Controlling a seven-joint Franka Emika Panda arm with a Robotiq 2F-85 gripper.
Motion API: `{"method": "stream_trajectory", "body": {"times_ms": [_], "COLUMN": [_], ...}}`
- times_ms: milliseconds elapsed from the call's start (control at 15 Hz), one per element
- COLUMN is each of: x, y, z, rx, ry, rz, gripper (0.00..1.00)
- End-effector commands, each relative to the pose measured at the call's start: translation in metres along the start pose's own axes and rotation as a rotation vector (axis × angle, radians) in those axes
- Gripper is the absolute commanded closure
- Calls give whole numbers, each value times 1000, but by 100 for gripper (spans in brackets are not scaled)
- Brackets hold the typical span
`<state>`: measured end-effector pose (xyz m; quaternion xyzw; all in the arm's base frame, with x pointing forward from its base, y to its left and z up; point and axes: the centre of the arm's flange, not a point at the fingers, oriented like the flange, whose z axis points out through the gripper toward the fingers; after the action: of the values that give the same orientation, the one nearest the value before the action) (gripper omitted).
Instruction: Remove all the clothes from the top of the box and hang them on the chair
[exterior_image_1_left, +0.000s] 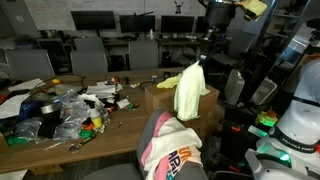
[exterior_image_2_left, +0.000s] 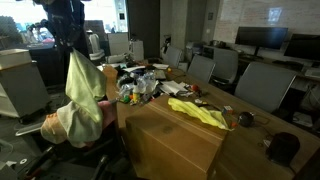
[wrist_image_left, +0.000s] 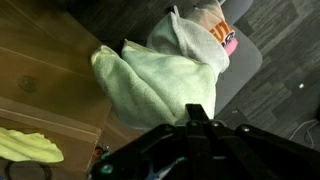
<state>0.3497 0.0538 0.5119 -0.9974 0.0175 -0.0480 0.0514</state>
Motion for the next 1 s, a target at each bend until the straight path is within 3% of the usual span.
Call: {"method": "stream_trajectory", "body": {"times_ms": [0, 467, 933], "x": [-1, -19, -36], "y": [-29, -37, -13], "z": [4, 31, 46], "rx": [-59, -168, -172], "ry": [-58, -116, -127], "rz": [-152, -327, -337], "gripper": [100, 100, 100]}}
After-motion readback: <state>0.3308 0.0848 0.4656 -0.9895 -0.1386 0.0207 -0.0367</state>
